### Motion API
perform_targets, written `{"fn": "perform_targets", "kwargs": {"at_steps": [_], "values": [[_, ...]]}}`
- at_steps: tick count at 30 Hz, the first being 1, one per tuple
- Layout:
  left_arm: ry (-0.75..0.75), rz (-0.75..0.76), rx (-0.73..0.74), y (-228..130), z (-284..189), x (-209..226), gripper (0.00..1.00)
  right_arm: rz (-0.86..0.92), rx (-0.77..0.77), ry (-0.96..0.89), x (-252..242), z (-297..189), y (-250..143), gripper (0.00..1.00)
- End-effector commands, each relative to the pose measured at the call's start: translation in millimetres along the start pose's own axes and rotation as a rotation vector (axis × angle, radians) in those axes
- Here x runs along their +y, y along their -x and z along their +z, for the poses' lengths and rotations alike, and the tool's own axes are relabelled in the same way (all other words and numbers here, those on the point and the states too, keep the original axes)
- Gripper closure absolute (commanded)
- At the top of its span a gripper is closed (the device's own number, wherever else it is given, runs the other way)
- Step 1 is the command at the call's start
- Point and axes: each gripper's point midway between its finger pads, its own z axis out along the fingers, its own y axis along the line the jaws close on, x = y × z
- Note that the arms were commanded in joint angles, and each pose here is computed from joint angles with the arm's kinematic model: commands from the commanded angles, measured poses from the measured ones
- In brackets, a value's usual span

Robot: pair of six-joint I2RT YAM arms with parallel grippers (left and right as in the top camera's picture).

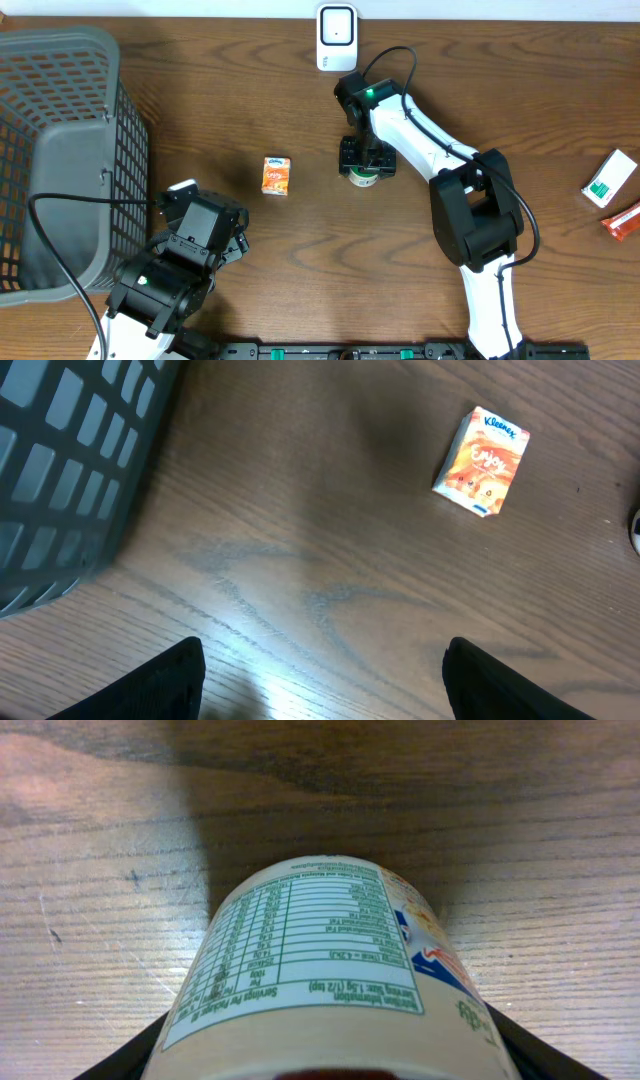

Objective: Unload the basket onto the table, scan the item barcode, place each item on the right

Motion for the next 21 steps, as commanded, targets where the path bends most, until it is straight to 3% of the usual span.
{"fn": "perform_targets", "kwargs": {"at_steps": [1, 4, 9, 14, 21], "values": [[0.011, 0.008, -0.007, 1.0, -0.1, 1.8, 0.23, 0.014, 0.014, -0.02, -3.6, 10.8, -0.6, 0.41], [0.011, 0.008, -0.007, 1.0, -0.1, 1.8, 0.23, 0.025, 0.014, -0.019, -3.4, 10.8, -0.7, 0.48], [0.011, 0.009, -0.007, 0.9, -0.1, 1.9, 0.23, 0.027, 0.042, 0.004, -0.6, 10.5, -5.6, 0.47], [0.011, 0.008, -0.007, 1.0, -0.1, 1.8, 0.23, 0.058, 0.164, 0.125, 9.7, 5.5, -22.4, 0.53], [0.011, 0.008, -0.007, 1.0, -0.1, 1.8, 0.23, 0.087, 0.35, 0.304, 7.5, -14.1, -42.0, 0.53]]}}
